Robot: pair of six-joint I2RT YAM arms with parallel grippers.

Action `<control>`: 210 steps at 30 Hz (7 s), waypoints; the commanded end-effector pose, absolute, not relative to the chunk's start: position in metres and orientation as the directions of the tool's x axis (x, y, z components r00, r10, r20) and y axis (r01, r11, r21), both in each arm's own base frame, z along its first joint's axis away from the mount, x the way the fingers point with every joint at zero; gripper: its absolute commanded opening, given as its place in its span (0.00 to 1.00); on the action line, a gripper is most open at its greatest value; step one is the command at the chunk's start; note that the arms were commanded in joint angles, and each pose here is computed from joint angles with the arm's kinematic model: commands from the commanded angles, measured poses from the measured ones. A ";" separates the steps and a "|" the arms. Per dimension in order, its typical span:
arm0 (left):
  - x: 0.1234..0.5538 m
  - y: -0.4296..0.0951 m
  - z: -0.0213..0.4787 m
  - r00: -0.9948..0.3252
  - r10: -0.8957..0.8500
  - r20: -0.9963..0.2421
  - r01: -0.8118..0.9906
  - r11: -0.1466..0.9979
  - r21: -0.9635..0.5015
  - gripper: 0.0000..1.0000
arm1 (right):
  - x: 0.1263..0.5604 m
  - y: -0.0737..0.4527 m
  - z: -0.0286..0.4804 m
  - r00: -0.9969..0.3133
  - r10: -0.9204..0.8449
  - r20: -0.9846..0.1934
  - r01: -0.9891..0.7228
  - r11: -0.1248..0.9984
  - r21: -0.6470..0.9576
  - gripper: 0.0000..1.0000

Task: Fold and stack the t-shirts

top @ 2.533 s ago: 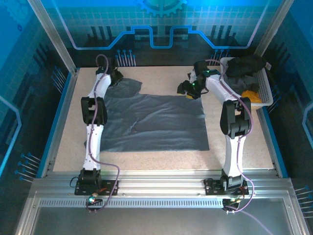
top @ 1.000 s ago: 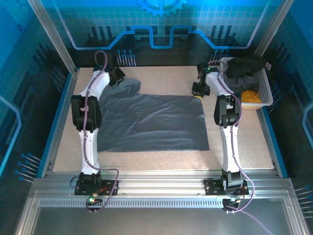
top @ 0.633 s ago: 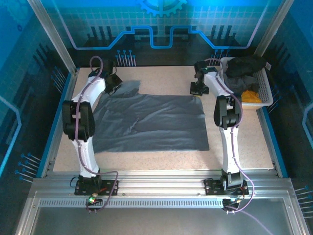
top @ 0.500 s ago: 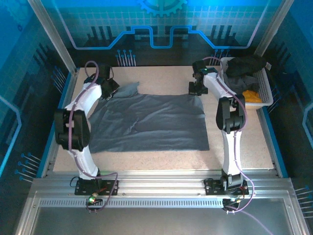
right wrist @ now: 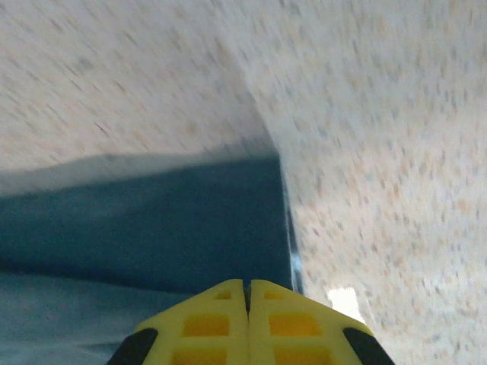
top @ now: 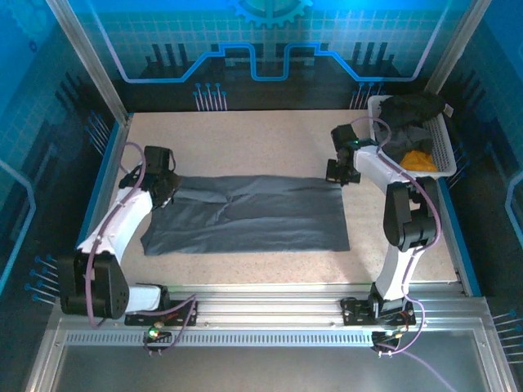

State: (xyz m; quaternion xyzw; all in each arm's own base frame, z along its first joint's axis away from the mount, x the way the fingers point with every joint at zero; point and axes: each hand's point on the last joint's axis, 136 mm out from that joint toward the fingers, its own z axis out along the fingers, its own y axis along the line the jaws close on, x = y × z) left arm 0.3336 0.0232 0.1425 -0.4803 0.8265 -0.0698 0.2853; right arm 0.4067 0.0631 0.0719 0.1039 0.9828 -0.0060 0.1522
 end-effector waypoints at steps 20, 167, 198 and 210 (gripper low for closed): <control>0.260 0.047 0.151 -0.383 -0.813 -0.438 -0.806 0.526 -0.272 0.00 | 0.346 0.063 0.073 -0.938 0.208 -0.277 0.216 0.976 0.000 0.00; 0.285 -0.160 0.041 -0.942 -0.326 0.081 -0.314 0.767 -0.560 0.24 | 0.363 0.212 0.127 -0.986 -0.028 -0.164 -0.113 0.836 0.537 0.62; 0.337 -0.103 0.045 -0.989 -0.094 -0.112 -0.026 0.868 -0.495 0.51 | 0.345 0.222 0.140 -0.975 -0.082 -0.209 -0.192 0.784 0.590 0.66; 0.314 -0.112 0.034 -0.994 -0.051 -0.097 0.000 0.887 -0.463 0.50 | 0.352 0.227 0.142 -0.974 -0.077 -0.212 -0.192 0.779 0.598 0.66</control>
